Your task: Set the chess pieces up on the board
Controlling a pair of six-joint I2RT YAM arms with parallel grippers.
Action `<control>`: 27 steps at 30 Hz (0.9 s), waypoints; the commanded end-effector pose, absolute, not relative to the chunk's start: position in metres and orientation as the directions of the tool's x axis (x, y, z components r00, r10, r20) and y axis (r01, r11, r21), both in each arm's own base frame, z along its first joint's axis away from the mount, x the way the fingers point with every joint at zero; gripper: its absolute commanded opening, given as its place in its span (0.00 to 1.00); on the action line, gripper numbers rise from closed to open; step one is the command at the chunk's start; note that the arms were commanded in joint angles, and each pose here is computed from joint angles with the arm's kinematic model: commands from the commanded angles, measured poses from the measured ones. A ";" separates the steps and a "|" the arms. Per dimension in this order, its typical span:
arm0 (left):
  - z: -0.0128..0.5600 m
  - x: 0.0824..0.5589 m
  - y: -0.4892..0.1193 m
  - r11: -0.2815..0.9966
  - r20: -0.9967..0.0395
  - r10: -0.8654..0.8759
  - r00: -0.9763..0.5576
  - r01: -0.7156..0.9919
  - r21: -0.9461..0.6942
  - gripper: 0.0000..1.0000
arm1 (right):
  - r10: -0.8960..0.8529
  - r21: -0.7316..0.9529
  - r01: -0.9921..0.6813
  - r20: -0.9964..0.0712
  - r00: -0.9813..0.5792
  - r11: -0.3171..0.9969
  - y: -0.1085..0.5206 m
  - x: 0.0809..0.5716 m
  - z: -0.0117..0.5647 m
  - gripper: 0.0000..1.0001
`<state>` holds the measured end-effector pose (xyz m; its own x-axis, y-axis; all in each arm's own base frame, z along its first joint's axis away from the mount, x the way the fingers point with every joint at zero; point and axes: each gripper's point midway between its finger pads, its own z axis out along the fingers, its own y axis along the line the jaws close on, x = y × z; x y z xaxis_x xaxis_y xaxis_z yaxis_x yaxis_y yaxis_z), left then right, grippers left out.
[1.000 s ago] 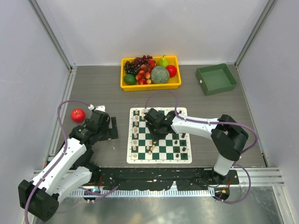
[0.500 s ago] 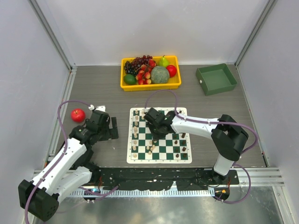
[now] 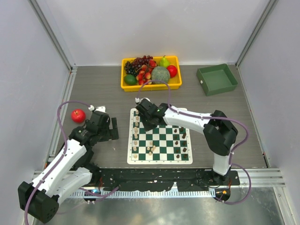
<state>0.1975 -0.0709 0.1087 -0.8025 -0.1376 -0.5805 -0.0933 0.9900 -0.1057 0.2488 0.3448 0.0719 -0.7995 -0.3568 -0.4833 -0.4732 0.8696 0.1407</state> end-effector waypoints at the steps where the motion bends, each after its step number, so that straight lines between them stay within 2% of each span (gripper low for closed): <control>1: 0.115 0.201 -0.069 0.988 -0.609 -0.154 -0.778 -0.104 -0.117 1.00 | -0.331 0.166 -0.481 -0.536 -0.777 0.861 0.368 0.276 0.085 0.19; 15: 0.113 0.199 -0.066 0.989 -0.609 -0.146 -0.779 -0.106 -0.102 1.00 | -0.311 0.124 -0.445 -0.551 -0.774 0.887 0.378 0.309 0.071 0.20; 27: 0.111 0.199 -0.066 0.990 -0.606 -0.143 -0.783 -0.104 -0.100 0.99 | -0.322 0.115 -0.445 -0.534 -0.781 0.888 0.377 0.314 0.059 0.21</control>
<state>0.1954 -0.0691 0.1085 -0.7991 -0.1384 -0.5851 -0.0946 0.9900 -0.1051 0.3015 0.3683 0.0467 -0.8046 -0.3327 -0.4918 -0.4385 0.8915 0.1143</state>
